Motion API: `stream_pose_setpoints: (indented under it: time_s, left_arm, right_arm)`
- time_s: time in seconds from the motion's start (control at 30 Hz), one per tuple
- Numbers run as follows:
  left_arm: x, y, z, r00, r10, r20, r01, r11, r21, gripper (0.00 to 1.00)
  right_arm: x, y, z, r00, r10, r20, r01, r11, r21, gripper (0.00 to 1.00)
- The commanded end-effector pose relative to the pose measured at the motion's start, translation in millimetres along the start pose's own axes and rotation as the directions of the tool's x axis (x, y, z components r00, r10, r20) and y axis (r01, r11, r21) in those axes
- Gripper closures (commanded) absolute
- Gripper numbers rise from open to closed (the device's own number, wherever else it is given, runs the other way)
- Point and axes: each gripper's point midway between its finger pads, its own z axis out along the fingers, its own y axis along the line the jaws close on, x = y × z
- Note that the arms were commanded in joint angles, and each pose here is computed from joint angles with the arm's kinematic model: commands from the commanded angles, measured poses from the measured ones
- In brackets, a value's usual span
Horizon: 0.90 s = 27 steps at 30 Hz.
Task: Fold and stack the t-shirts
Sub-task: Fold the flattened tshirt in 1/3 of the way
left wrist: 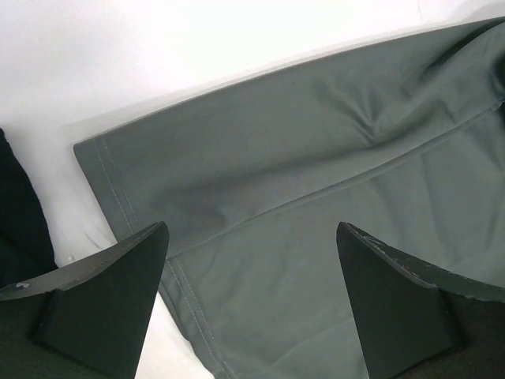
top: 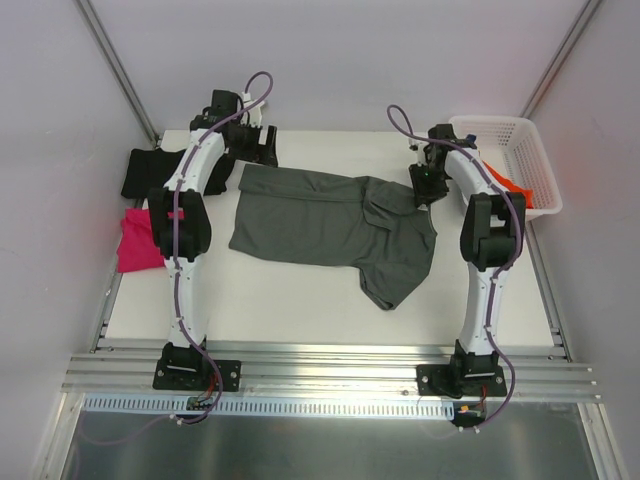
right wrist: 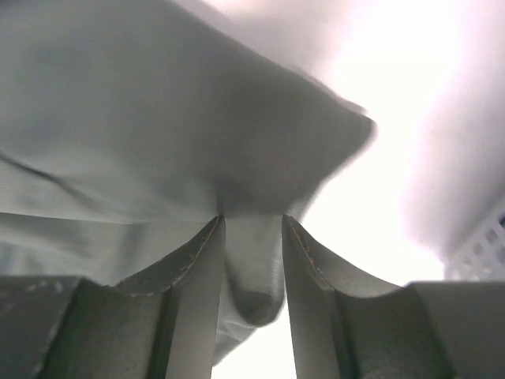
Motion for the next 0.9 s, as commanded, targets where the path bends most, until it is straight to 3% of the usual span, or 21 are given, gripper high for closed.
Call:
stream_pose_setpoints:
  time_s: [0.0, 0.07, 0.27, 0.5, 0.6, 0.87]
  left_arm:
    - [-2.6, -11.9, -1.6, 1.0, 0.013, 0.001, -0.013, 0.999, 0.047, 0.12]
    - [-2.1, -11.6, 0.1, 1.0, 0.004, -0.001, -0.004, 0.999, 0.053, 0.12]
    - [1.2, -15.8, -1.4, 1.0, -0.012, -0.01, 0.013, 0.998, 0.069, 0.13]
    - [6.0, -12.2, -8.3, 0.999, 0.006, -0.036, -0.005, 0.999, 0.038, 0.13]
    - [2.8, -12.5, -11.5, 1.0, 0.003, -0.031, -0.002, 1.0, 0.032, 0.13]
    - [0.1, -19.8, -9.7, 0.999, 0.03, -0.034, -0.029, 0.999, 0.026, 0.13]
  right_arm:
    - [-2.2, -21.9, -29.1, 0.999, 0.021, 0.042, -0.023, 0.999, 0.044, 0.62]
    - [-4.7, -26.6, -27.4, 0.998, 0.044, 0.05, -0.046, 0.998, 0.045, 0.62]
    - [-25.2, 0.9, -12.9, 0.985, 0.154, 0.072, -0.141, 0.977, -0.158, 0.6]
    - [-36.4, 39.9, -24.5, 0.948, 0.315, 0.042, -0.276, 0.883, -0.38, 0.59]
    - [-24.1, 41.6, -21.7, 0.938, 0.346, 0.004, -0.317, 0.865, -0.389, 0.59]
    - [-19.5, 5.8, -28.1, 0.921, 0.387, 0.033, -0.355, 0.872, -0.337, 0.59]
